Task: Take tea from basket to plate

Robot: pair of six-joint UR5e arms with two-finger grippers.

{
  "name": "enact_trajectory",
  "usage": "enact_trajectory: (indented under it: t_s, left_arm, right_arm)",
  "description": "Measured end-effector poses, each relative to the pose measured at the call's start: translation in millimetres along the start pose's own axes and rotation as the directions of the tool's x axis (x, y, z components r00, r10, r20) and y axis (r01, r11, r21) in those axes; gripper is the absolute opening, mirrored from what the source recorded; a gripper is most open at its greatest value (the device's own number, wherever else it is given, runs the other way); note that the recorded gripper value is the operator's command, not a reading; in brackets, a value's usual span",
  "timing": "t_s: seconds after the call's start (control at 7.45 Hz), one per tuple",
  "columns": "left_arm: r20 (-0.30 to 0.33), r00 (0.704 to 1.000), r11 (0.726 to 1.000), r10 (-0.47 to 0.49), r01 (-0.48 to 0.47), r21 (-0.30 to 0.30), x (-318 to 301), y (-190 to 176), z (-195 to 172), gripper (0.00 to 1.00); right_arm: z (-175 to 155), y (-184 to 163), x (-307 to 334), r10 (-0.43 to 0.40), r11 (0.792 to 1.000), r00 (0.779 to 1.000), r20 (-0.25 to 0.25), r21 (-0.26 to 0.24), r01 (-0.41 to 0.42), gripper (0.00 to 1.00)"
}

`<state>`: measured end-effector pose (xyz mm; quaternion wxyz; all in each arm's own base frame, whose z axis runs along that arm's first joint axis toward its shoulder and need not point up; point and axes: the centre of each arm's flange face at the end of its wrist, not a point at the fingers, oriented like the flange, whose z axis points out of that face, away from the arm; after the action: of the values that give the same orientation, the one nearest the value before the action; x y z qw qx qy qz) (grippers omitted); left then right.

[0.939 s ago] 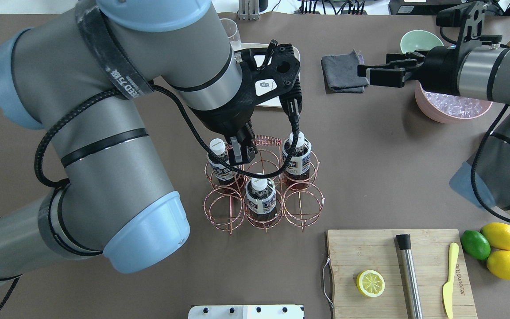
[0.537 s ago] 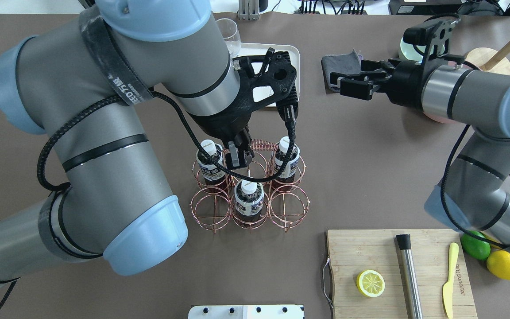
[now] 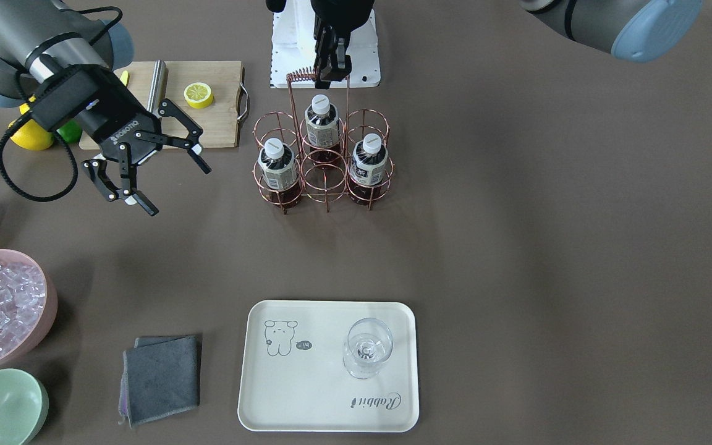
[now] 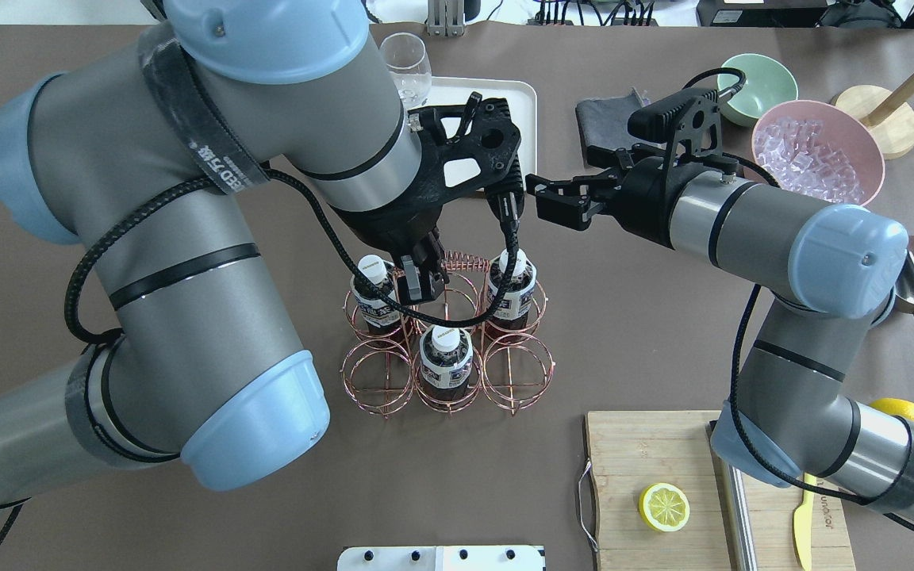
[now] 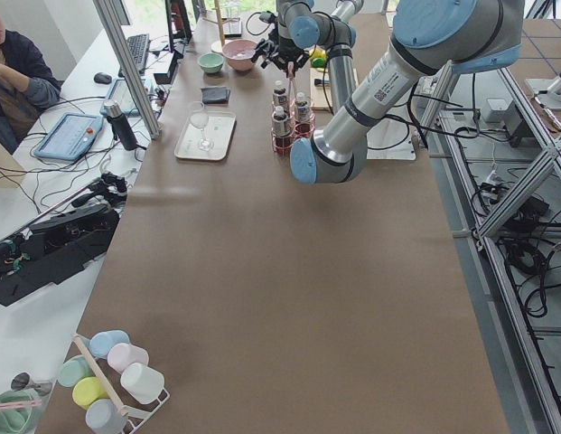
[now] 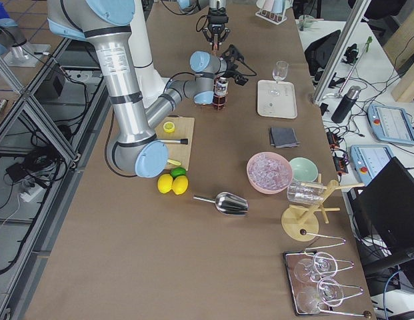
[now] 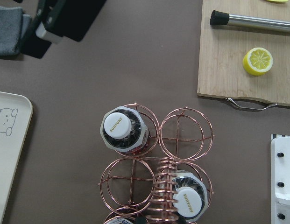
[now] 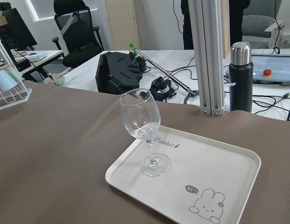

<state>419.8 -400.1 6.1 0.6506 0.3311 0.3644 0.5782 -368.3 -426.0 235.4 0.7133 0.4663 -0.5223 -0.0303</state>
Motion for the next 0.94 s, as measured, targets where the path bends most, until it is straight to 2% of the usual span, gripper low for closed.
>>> enact_trajectory:
  t_s: [0.13, 0.4, 0.94]
  left_arm:
    - [0.0, 1.0, 1.0, 0.001, -0.001, 0.003, 1, 0, -1, 0.0]
    - [0.001, 1.0, 1.0, 0.003, -0.003, 0.008, 2, 0, -3, 0.0]
    - [0.001, 1.0, 1.0, 0.003, -0.003, 0.008, 2, 2, -3, 0.0]
  right_arm:
    - [-1, -3, -16, -0.005, 1.0, 1.0, -0.011, -0.009, 0.005, 0.99]
    - [3, 17, -46, -0.013, 1.0, 0.999, -0.033, -0.008, 0.012, 0.99]
    - [7, 51, -75, -0.024, 0.999, 0.999, -0.046, -0.024, 0.023, 0.99]
